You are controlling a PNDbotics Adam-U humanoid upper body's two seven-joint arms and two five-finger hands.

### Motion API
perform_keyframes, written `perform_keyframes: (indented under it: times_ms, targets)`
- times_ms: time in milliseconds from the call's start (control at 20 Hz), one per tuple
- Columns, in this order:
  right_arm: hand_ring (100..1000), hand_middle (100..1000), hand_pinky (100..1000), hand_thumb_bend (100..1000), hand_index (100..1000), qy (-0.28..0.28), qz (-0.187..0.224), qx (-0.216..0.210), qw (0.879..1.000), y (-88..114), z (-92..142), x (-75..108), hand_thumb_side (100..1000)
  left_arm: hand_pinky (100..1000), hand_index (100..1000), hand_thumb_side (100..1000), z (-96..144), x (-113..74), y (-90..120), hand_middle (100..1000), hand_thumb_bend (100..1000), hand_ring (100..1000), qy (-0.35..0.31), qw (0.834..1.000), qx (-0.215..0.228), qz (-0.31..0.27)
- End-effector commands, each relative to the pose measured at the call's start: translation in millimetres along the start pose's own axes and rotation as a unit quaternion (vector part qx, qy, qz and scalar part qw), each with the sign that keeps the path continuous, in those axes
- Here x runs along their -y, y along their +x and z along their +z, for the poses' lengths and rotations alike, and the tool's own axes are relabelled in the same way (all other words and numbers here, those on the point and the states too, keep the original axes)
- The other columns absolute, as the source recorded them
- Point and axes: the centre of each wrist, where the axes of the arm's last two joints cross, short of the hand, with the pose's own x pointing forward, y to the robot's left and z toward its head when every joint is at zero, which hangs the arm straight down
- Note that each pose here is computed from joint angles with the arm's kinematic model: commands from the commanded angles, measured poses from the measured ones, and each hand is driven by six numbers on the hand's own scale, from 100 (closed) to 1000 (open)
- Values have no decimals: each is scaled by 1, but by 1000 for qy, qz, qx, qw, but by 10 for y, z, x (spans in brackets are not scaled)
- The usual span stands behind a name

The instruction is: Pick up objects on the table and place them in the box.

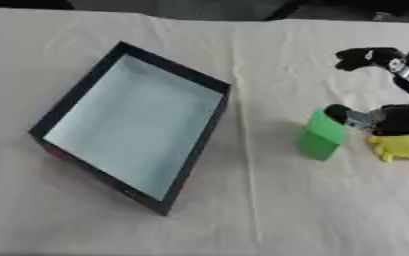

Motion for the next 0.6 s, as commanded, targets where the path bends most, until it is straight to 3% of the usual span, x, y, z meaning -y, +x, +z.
perform_keyframes:
  times_ms: [50,600]
  targets:
    - [854,785,961,495,917,8,27,-3,1000,58,17,63,600,806,804,673,-44,-13,60,805,441,600,-6,1000,12,-3]
    - [875,797,966,546,921,26,54,-32,998,-26,-48,-31,594,808,802,675,-32,-5,46,805,437,600,-7,1000,9,-1]
